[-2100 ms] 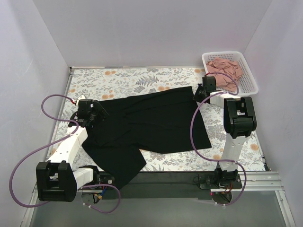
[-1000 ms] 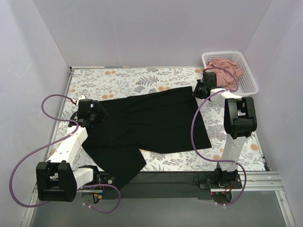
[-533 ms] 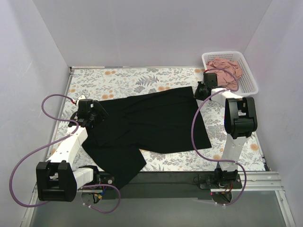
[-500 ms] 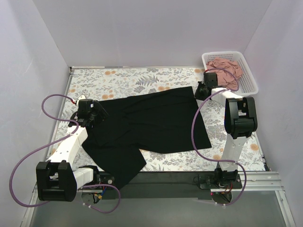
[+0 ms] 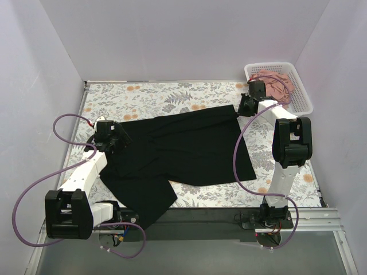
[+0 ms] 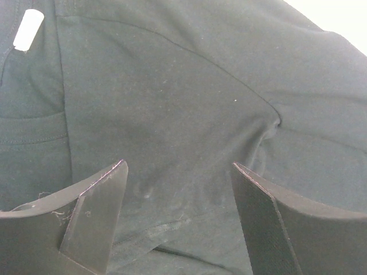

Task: Fold and stack the t-shirts
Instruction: Fold the tshirt

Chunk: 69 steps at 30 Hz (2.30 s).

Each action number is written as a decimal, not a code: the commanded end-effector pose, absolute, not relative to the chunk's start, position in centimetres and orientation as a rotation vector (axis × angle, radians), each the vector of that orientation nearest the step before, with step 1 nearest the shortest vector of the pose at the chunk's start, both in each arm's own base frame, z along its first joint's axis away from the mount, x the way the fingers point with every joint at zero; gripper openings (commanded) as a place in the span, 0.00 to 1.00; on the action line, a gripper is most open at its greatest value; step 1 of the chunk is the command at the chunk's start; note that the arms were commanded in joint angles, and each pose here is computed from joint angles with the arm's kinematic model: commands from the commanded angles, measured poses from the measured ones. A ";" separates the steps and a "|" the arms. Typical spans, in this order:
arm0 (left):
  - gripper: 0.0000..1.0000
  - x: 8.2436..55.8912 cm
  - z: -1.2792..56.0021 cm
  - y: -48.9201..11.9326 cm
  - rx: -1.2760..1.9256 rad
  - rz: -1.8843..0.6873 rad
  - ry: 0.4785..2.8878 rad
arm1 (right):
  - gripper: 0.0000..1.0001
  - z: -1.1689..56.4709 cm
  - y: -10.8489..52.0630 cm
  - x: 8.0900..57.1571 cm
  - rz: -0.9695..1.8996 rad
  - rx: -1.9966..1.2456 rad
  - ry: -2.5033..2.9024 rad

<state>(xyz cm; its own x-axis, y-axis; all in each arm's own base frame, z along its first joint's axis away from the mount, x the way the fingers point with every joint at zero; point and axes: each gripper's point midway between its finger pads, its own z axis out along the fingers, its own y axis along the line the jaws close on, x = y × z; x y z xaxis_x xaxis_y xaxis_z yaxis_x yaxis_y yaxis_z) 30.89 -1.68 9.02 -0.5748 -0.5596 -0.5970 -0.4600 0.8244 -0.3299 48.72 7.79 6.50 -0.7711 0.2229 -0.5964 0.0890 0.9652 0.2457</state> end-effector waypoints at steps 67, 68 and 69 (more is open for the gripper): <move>0.70 30.7 8.2 -2.7 -0.690 -0.206 2.357 | 0.30 5.5 43.6 39.4 0.587 -1.491 1.799; 0.70 30.6 8.1 -2.8 -0.690 -0.206 2.360 | 0.29 5.4 43.7 39.4 0.590 -1.493 1.800; 0.70 30.6 8.2 -2.7 -0.691 -0.205 2.359 | 0.28 5.4 43.7 39.4 0.588 -1.495 1.802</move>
<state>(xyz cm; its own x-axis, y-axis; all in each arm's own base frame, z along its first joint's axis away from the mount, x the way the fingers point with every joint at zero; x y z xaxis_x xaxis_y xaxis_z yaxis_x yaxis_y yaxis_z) 30.16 -2.66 6.72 -0.6544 -0.5403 -0.5291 -0.4477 0.8406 -0.3048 39.19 42.89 4.41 -0.1029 -0.6558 -0.7479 -0.9641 0.2508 -0.0873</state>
